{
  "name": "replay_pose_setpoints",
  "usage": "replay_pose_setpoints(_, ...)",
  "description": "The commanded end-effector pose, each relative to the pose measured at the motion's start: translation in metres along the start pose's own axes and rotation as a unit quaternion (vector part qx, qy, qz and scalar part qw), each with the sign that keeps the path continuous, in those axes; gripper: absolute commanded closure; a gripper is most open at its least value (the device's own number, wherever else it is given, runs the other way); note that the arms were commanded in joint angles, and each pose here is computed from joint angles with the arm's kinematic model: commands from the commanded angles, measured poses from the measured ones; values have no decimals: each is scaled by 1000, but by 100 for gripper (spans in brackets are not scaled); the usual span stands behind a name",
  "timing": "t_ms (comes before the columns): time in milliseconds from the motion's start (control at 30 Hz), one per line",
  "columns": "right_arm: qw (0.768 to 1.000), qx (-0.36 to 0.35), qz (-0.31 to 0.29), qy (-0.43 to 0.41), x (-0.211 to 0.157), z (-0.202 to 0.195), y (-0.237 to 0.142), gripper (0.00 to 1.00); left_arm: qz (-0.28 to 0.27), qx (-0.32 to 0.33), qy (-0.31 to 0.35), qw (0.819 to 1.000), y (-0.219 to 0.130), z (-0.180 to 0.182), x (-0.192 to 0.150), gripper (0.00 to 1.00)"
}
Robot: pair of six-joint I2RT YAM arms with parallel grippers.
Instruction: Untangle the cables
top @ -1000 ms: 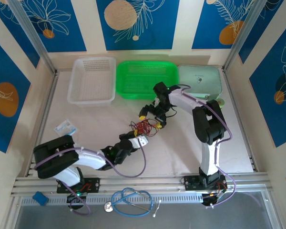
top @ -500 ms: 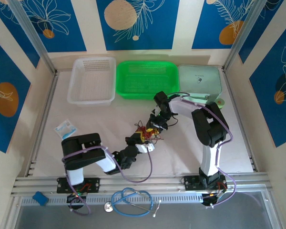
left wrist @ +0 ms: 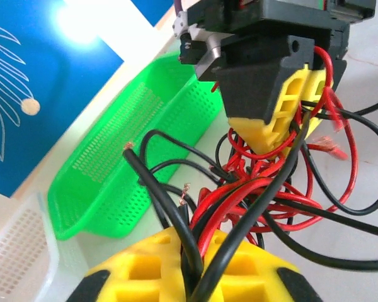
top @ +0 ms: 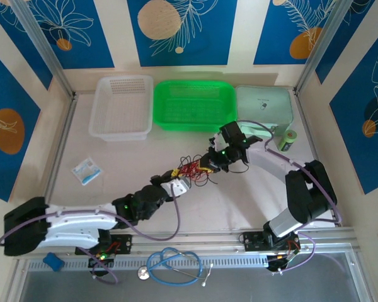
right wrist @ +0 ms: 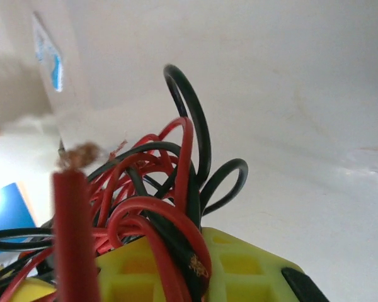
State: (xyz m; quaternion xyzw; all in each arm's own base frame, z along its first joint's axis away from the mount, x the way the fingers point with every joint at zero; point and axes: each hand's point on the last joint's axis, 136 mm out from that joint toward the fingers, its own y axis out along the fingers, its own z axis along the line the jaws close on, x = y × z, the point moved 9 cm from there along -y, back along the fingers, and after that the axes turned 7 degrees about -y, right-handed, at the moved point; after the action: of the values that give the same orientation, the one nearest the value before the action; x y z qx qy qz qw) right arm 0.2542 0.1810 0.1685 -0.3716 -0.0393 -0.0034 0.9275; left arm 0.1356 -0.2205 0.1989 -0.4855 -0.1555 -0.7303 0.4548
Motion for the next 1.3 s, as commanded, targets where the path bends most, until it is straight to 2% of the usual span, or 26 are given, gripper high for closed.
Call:
replay_pose_setpoints(0, 993, -46, -109, 0, 12, -34, -3, 100, 31, 23, -67, 997, -16, 24, 2, 47)
replay_pose_setpoints(100, 988, -29, -148, -35, 3, -36, -3, 100, 42, 35, -109, 993, -26, 37, 1, 6)
replay_pose_setpoints(133, 985, -27, -161, -47, 0, -36, -3, 100, 45, 43, -128, 990, -29, 41, 1, 0)
replay_pose_setpoints(267, 979, -19, -191, -72, -10, -40, -3, 100, 62, 41, -172, 982, -33, 50, 4, 0)
replay_pose_setpoints(400, 976, -8, -194, -99, -19, -38, 0, 100, 108, 27, -221, 969, -20, 55, 15, 0)
replay_pose_setpoints(633, 974, -5, -191, -123, -29, -38, 2, 100, 231, -54, -314, 919, 46, 45, 19, 0)
replay_pose_setpoints(700, 973, -2, -190, -130, -31, -37, 1, 100, 245, -71, -315, 914, 63, 39, 16, 0)
replay_pose_setpoints(900, 970, 7, -191, -149, -34, -35, -1, 100, 235, -105, -299, 919, 95, 30, 3, 0)
replay_pose_setpoints(1067, 970, 10, -190, -150, -34, -35, -1, 100, 216, -157, -311, 912, 111, 25, -12, 0)
replay_pose_setpoints(1167, 972, 14, -186, -145, -33, -36, 1, 100, 227, -179, -308, 906, 123, 18, -23, 0)
replay_pose_setpoints(1267, 974, 14, -184, -134, -31, -36, 4, 100, 248, -189, -305, 900, 138, 12, -31, 7)
